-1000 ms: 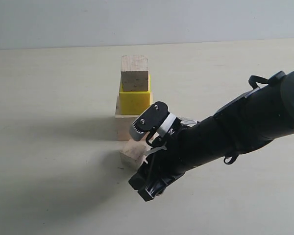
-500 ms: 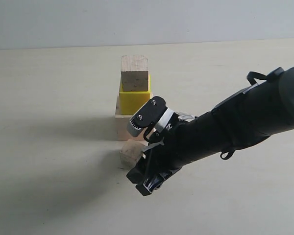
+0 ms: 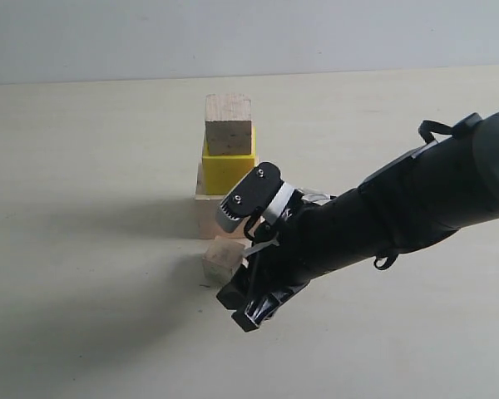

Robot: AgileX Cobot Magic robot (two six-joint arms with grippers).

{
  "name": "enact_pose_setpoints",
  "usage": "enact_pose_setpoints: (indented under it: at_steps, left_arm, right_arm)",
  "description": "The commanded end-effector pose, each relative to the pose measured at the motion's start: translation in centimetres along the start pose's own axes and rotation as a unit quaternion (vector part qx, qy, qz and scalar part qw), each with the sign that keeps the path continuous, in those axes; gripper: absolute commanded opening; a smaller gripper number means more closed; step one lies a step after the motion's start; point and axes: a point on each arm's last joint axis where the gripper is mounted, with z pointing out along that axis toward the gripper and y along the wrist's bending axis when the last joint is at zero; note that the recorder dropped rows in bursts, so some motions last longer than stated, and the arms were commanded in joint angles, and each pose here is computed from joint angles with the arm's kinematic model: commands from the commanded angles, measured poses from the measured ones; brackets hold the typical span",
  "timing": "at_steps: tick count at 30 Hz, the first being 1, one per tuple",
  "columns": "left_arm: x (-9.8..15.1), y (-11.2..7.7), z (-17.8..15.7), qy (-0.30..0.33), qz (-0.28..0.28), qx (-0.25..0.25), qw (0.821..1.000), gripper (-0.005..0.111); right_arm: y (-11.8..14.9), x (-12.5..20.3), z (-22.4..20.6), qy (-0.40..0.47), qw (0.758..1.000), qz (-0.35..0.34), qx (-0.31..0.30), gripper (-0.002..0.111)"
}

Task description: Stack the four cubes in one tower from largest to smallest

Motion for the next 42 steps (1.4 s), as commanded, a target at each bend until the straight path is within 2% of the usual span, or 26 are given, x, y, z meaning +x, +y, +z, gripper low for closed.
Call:
enact_pose_setpoints:
  at_steps: [1,9,15,19,26,32,42]
  left_arm:
    - [0.0,0.0,0.0,-0.005,-0.002,0.005,1.000,0.000]
    - [0.0,0.0,0.0,-0.005,-0.002,0.005,1.000,0.000]
    - [0.0,0.0,0.0,-0.005,-0.002,0.005,1.000,0.000]
    - [0.0,0.0,0.0,-0.005,-0.002,0.005,1.000,0.000]
    - [0.0,0.0,0.0,-0.005,-0.002,0.005,1.000,0.000]
    - [0.0,0.0,0.0,-0.005,-0.002,0.005,1.000,0.000]
    - [0.0,-0.1,0.0,-0.005,-0.003,0.006,1.000,0.000]
  right_arm:
    - [0.6,-0.3,0.0,-0.007,0.999,-0.018,-0.033,0.061]
    - [1.2,-0.2,0.0,-0.003,0.997,-0.045,-0.067,0.059]
    - [1.3,0.2,0.0,0.015,0.996,-0.048,-0.071,0.059]
    - [1.0,0.5,0.0,0.031,0.997,-0.044,-0.058,0.059]
    - [-0.1,0.6,0.0,0.043,0.998,-0.041,0.005,0.062]
    - [-0.3,0.4,0.0,0.040,0.998,-0.043,0.013,0.072]
    - [-0.7,-1.0,-0.1,0.022,0.998,-0.050,0.025,0.073]
